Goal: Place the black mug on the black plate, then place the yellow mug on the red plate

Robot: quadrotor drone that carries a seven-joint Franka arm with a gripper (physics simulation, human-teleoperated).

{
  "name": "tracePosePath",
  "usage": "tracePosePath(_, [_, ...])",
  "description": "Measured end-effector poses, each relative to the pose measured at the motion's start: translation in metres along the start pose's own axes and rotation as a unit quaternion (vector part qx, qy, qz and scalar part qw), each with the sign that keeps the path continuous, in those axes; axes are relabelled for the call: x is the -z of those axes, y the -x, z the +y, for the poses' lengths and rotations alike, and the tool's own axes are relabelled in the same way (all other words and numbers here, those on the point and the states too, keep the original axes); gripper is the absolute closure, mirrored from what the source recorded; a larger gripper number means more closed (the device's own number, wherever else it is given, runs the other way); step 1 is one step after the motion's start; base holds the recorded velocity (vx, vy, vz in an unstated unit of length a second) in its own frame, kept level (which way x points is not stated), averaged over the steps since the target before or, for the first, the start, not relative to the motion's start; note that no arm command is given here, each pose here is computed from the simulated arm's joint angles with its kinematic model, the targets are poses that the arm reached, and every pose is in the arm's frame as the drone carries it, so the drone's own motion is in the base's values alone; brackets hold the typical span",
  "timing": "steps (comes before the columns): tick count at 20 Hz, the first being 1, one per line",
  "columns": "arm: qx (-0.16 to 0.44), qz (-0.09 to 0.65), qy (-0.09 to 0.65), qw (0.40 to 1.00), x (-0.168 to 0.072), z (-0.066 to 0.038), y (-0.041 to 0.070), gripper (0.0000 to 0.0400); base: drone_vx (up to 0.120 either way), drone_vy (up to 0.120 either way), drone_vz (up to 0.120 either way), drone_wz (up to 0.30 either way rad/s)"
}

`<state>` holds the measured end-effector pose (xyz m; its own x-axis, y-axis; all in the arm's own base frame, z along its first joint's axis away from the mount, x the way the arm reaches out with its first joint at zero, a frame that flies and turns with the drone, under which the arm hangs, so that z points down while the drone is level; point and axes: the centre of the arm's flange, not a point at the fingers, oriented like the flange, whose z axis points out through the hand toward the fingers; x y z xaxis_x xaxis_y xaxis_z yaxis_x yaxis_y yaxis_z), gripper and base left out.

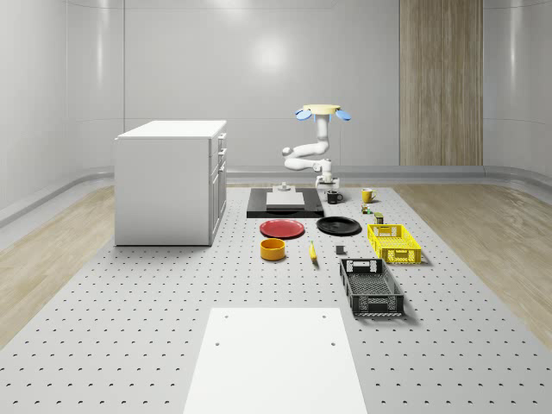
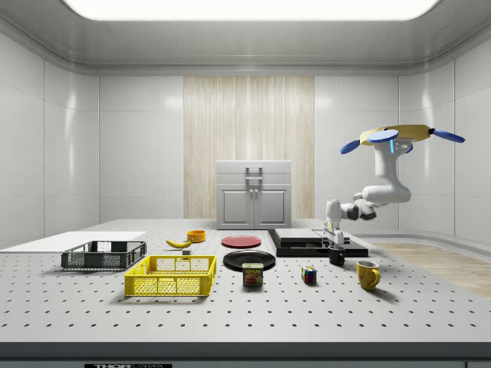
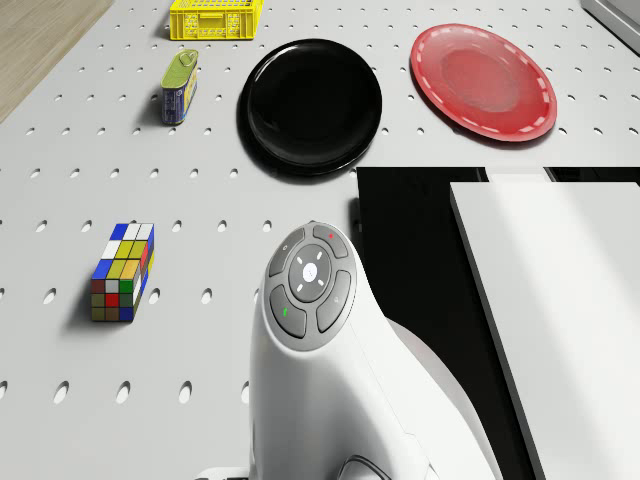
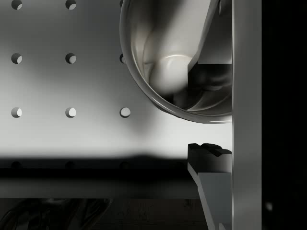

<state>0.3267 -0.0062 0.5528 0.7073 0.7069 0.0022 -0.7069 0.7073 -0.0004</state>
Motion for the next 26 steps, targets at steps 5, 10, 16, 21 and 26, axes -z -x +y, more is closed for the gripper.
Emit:
tracePosePath(5, [0.0,0.0,0.0,1.0,0.0,0.0,0.0,0.028,0.0,0.0,0.0,0.0])
tracePosePath(10, [0.0,0.0,0.0,1.0,0.001,0.0,0.0,0.0287,0.0,0.0,0.0,0.0])
tracePosePath(16, [0.0,0.0,0.0,1.0,0.02,0.0,0.0,0.0289,0.0,0.0,0.04,0.0])
tracePosePath(21, [0.0,0.0,0.0,1.0,0.036,0.0,0.0,0.029,0.0,0.0,0.12,0.0])
tracePosePath(26, [0.0,0.0,0.0,1.0,0.043,0.0,0.0,0.029,0.088,0.0,0.12,0.0])
